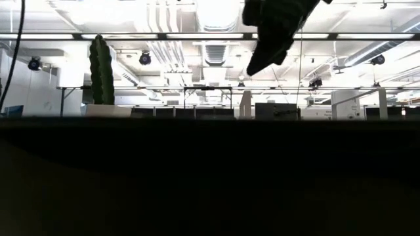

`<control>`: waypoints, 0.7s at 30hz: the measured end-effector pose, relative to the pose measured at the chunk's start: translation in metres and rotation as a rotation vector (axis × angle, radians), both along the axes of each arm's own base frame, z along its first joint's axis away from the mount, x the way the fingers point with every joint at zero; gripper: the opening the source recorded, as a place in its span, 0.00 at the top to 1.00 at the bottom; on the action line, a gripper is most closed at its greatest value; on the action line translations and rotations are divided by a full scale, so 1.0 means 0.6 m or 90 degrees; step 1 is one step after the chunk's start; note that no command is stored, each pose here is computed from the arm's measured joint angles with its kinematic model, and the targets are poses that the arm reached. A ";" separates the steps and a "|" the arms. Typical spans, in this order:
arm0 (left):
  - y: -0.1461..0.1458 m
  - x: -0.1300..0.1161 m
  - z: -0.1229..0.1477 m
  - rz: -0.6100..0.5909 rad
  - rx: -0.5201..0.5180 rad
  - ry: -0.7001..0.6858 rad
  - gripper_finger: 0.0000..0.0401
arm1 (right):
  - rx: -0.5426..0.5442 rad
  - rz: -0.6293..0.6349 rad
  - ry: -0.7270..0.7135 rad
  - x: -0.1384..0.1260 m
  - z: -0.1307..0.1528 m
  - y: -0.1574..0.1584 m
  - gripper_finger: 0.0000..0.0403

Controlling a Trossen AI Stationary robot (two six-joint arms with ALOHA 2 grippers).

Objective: Pick & Place Mini shaped plates
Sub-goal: Stack the black distorted square plate on top of the other black distorted square plates on the shelf

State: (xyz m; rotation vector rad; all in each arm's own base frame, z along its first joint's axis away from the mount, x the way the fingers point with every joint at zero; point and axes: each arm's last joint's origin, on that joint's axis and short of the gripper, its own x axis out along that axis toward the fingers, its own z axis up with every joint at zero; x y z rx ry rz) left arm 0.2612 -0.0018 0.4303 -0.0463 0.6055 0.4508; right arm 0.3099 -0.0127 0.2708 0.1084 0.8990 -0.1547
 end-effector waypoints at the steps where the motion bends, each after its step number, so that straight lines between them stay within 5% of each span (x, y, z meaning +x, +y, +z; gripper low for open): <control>1: -0.001 -0.004 0.001 0.003 -0.001 -0.004 0.86 | -0.007 0.010 0.010 0.006 -0.006 0.000 0.80; 10: -0.002 -0.031 0.009 0.016 0.002 -0.027 0.86 | 0.029 0.079 0.086 0.051 -0.070 0.001 0.66; 21: -0.002 -0.032 0.005 0.014 0.006 -0.020 0.86 | 0.056 0.080 0.184 0.084 -0.166 -0.010 0.70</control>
